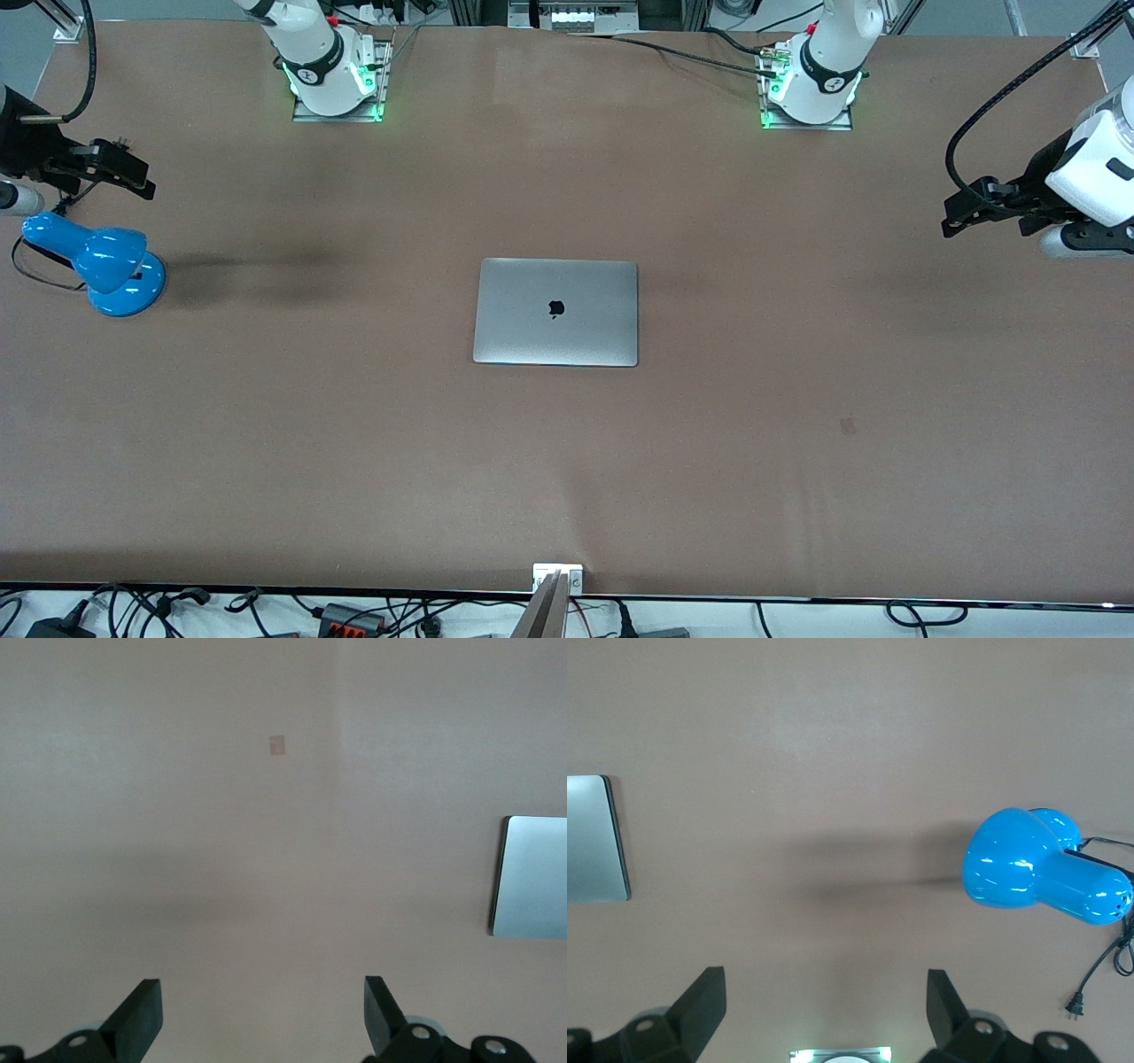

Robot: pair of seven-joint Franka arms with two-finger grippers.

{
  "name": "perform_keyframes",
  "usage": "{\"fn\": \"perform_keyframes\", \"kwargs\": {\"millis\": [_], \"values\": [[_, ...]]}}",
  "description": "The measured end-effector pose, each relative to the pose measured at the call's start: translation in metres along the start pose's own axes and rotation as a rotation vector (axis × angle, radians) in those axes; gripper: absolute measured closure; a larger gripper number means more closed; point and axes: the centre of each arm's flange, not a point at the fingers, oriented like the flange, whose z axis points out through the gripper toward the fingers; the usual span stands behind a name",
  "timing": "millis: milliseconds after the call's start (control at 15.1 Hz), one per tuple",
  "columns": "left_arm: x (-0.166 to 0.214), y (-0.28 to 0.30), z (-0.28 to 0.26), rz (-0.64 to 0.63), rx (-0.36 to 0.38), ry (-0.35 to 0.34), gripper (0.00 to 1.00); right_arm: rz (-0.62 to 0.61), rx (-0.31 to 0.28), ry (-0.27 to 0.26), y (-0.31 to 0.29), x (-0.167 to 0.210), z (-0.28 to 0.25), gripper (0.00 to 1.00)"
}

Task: Close laptop with both arms from behind

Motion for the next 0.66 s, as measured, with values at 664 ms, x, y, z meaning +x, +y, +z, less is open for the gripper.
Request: {"fn": "perform_keyframes", "kwargs": {"millis": [664], "values": [[-0.0005,0.0020,0.0003,0.004,0.000,-0.004,0.00,0.000,0.000,0.001,-0.0001,0.0000,-0.0005,0.00]]}}
